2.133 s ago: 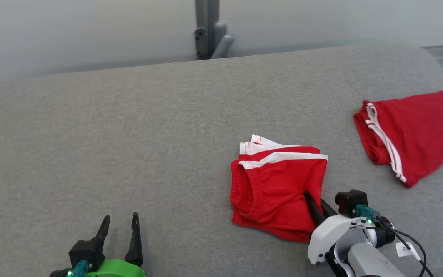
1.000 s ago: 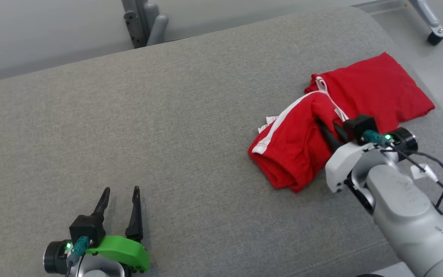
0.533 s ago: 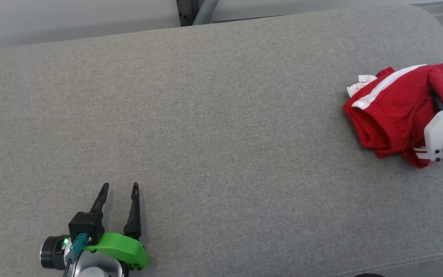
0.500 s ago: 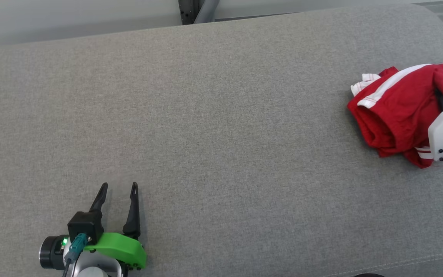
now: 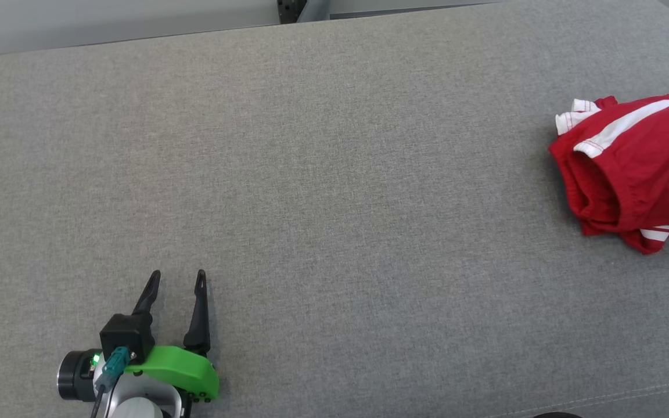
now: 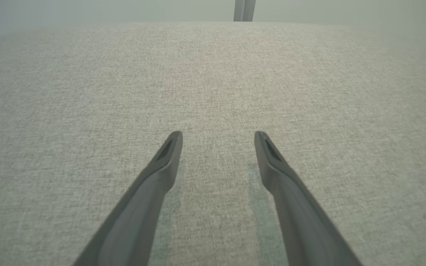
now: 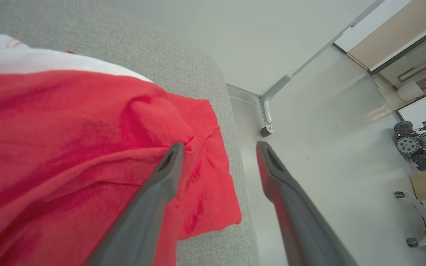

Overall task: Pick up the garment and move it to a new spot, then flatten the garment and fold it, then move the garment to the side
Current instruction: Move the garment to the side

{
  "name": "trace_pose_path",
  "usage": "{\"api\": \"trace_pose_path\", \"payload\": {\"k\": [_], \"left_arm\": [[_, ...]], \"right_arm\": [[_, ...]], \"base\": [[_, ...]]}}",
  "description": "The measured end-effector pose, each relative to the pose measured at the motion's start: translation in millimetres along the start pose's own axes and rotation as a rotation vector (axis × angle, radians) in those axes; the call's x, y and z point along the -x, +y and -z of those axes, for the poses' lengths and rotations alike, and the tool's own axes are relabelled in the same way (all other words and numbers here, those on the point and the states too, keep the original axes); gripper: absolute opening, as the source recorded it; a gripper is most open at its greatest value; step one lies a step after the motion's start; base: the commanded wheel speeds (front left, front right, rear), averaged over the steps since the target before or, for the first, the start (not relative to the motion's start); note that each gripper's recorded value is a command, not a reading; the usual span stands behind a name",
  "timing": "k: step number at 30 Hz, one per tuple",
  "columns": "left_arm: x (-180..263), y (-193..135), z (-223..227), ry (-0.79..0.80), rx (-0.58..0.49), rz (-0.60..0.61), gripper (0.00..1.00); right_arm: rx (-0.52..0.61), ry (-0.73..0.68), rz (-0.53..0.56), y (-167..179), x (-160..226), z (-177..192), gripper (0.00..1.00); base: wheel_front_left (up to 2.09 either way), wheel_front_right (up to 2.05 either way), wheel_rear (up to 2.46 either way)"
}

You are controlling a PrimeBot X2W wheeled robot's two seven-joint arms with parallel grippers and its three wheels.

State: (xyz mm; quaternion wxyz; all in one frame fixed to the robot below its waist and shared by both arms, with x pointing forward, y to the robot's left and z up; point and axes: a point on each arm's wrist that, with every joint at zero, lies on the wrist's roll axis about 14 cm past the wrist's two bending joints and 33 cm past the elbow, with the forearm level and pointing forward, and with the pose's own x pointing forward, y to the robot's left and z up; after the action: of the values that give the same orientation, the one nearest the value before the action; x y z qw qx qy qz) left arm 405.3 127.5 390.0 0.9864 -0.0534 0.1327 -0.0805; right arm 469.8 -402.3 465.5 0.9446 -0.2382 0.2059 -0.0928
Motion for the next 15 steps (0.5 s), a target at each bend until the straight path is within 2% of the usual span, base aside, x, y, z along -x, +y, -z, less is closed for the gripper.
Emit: {"api": "trace_pose_path", "payload": {"k": [4, 8, 15], "left_arm": [[0.4, -1.0, -4.7, -0.013, 0.004, -0.001, 1.0], [3.7, -0.9, -11.1, -0.031, 0.007, -0.007, 1.0], [14.1, -0.7, -17.4, -0.051, 0.017, -0.019, 1.0]], "right_arm": [[-0.039, -0.078, -0.011, 16.2, 1.6, -19.5, 1.0], [-0.091, -0.197, -0.06, 52.6, 9.6, -49.3, 1.0], [-0.187, -0.307, -0.195, 130.0, 42.4, -73.1, 1.0]], "base": [[0.0, 0.0, 0.0], [0.0, 0.0, 0.0], [0.0, 0.0, 0.0]]}}
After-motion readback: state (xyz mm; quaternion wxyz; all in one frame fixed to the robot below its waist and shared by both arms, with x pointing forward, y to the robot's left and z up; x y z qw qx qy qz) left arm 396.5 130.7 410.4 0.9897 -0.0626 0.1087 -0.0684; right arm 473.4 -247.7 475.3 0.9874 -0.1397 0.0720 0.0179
